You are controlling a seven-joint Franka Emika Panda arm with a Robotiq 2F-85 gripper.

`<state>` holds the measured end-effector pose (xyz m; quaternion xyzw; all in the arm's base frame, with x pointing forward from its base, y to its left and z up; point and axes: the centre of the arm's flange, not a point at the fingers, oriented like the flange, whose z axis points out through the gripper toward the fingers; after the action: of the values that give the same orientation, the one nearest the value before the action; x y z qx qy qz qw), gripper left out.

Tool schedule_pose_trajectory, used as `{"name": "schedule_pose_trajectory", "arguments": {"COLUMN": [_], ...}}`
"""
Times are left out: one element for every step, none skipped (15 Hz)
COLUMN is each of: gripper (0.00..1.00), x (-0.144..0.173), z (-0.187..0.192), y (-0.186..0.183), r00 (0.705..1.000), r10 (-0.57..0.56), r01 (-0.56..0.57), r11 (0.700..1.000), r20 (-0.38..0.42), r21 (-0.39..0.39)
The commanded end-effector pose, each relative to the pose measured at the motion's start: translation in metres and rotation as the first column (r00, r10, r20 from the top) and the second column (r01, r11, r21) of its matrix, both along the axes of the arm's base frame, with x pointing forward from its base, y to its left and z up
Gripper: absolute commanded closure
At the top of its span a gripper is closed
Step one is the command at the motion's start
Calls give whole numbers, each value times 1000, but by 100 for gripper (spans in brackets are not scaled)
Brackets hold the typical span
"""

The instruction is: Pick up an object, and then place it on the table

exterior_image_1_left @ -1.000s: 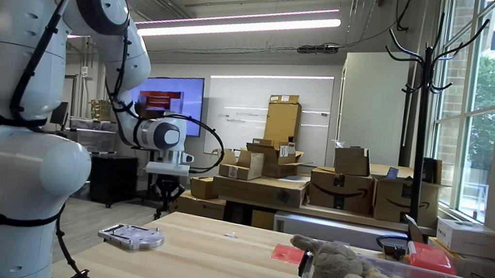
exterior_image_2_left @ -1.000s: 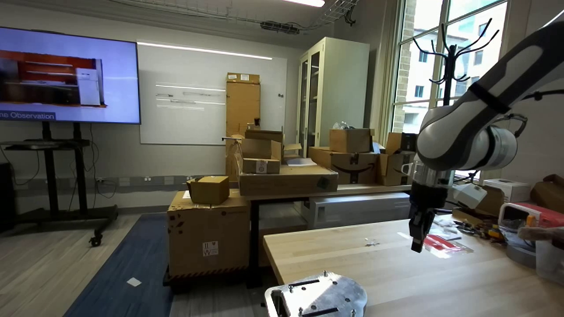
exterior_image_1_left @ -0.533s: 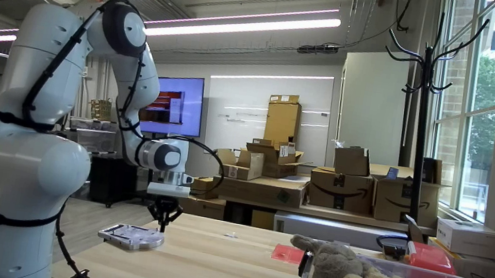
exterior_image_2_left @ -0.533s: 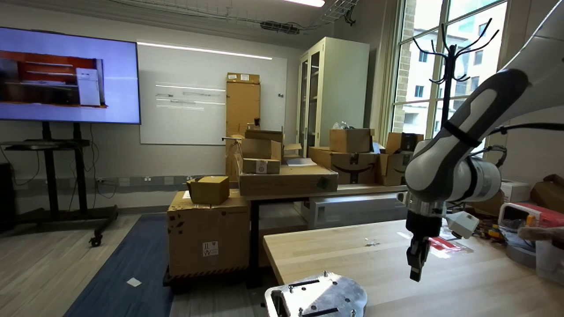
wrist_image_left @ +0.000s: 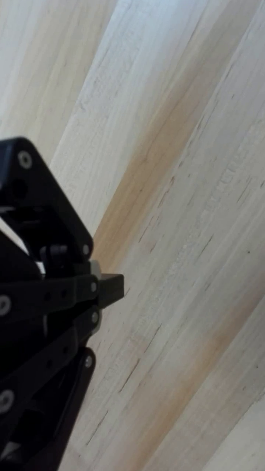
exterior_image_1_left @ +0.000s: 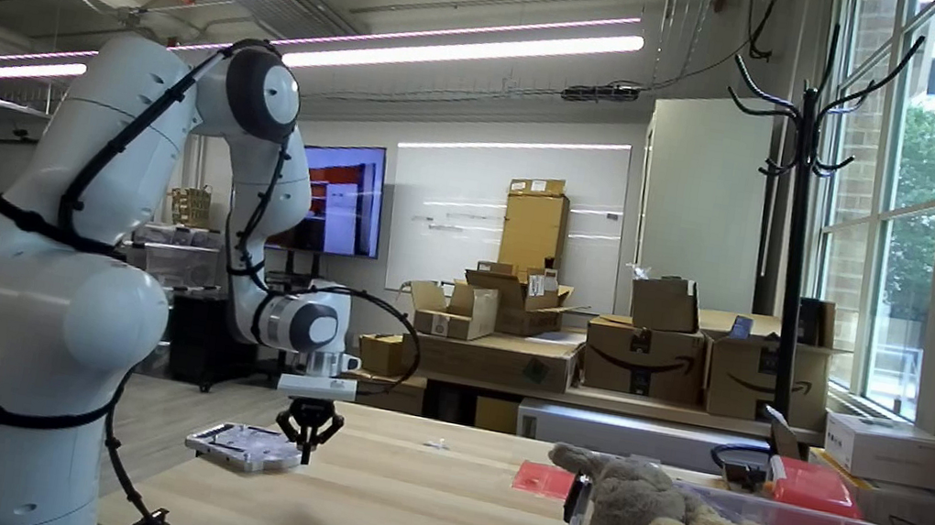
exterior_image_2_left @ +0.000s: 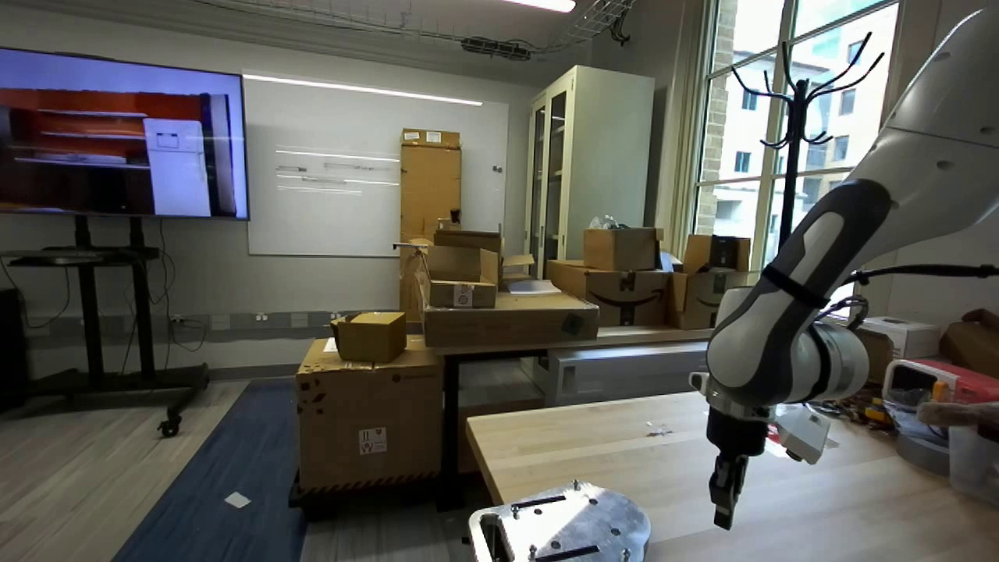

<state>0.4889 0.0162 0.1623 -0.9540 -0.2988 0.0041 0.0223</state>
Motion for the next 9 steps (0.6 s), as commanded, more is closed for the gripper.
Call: {"name": "schedule_pose_trajectory", "arguments": {"gripper": [100, 100, 100, 100, 100, 100, 100, 100, 100], "x": [9, 10, 11, 11, 12, 13, 14, 15, 16], "z": [-9, -11, -12, -13, -15, -17, -19, -22, -24], "y": [-7, -9, -11, -13, -15, -17, -18, -19, -20], "r00": [999, 999, 999, 999, 999, 999, 999, 999, 999], "r10": [31, 34, 36, 37, 37, 39, 39, 37, 36], "r01": [-31, -34, -36, -36, -36, -39, -39, -37, -36], "r11": [1000, 999, 999, 999, 999, 999, 999, 999, 999], "r20": [19, 18, 18, 18, 18, 16, 14, 11, 7], "r21": [-5, -8, -10, -11, -11, -14, -16, -17, -16]}}
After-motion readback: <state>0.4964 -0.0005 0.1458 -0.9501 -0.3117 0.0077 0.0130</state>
